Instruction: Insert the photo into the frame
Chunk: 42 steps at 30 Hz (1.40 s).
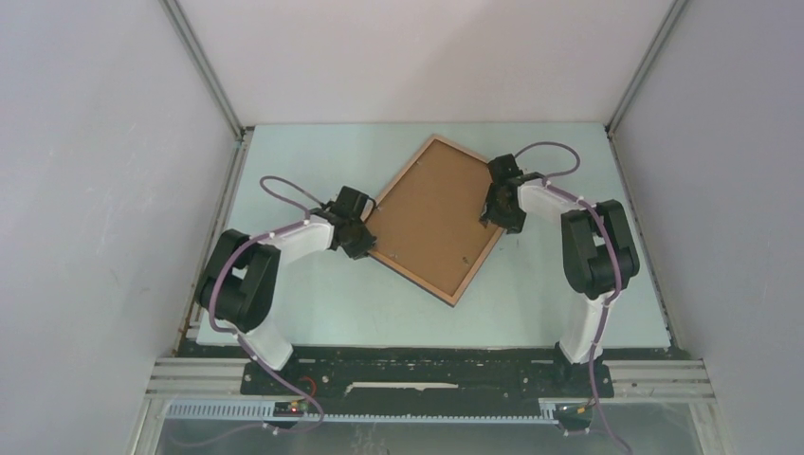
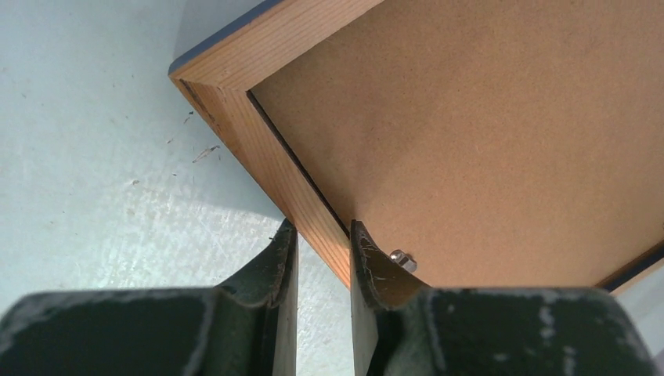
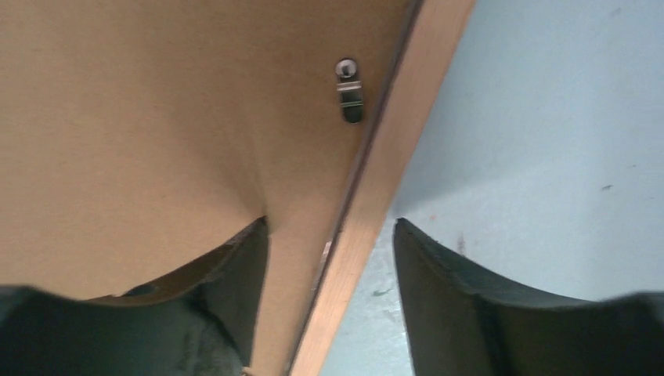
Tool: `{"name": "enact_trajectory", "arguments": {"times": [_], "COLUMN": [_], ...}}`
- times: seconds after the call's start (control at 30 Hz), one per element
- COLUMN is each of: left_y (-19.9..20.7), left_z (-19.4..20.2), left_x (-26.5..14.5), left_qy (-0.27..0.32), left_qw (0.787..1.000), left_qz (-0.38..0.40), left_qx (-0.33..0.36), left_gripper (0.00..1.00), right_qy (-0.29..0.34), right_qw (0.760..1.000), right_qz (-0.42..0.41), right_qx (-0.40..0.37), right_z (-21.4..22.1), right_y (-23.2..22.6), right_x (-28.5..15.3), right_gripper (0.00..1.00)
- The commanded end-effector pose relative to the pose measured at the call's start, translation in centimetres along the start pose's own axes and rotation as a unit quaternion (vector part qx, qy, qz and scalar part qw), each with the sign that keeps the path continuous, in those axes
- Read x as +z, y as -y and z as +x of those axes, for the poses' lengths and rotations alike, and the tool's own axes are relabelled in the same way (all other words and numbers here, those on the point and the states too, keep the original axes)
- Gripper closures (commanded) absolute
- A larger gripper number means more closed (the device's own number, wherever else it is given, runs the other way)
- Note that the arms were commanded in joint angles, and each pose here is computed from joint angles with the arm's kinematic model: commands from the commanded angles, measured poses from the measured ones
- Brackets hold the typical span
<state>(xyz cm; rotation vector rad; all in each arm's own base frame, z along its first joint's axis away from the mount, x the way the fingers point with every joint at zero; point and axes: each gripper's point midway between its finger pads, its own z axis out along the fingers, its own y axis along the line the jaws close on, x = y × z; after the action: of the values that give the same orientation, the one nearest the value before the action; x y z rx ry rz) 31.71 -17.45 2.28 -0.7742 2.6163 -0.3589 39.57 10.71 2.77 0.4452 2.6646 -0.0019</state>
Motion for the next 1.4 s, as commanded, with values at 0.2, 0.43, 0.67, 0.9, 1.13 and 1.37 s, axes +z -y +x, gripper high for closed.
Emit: {"name": "enact_trajectory", "arguments": {"times": [0.2, 0.43, 0.67, 0.9, 1.13, 1.37], "left_y": [-4.6, -0.9, 3.1, 5.6, 6.2, 5.2], "left_z": [-2.1, -6.0, -6.9, -5.2, -5.3, -5.4], "left_x": [0.8, 1.4, 2.0, 2.8, 2.6, 3.5], "left_qy": [0.019, 0.028, -0.011, -0.091, -0.097, -0.102], "left_qw": [0.989, 0.993, 0.989, 0.977, 0.971, 0.971], "left_qz": [-0.083, -0.036, 0.045, 0.159, 0.176, 0.149], "left_qx": [0.120, 0.108, 0.143, 0.105, 0.128, 0.156], "left_gripper": [1.00, 1.00, 1.00, 1.00, 1.00, 1.00], "right_qy": [-0.004, -0.027, -0.006, 0.122, 0.076, 0.025], "right_qw": [1.000, 0.999, 0.993, 0.969, 0.906, 0.881], "right_qz": [0.021, -0.033, -0.114, -0.194, -0.392, -0.462], "right_qx": [0.013, 0.018, -0.029, -0.092, -0.140, -0.100], "right_z": [2.5, 7.7, 10.3, 2.4, 1.8, 2.1], "right_y": [2.8, 2.5, -0.5, -5.3, -17.9, -25.2], "right_x": [-0.7, -2.1, -4.8, -11.7, -14.3, -11.0], "right_gripper": [0.54, 0.62, 0.61, 0.38, 0.34, 0.51]}}
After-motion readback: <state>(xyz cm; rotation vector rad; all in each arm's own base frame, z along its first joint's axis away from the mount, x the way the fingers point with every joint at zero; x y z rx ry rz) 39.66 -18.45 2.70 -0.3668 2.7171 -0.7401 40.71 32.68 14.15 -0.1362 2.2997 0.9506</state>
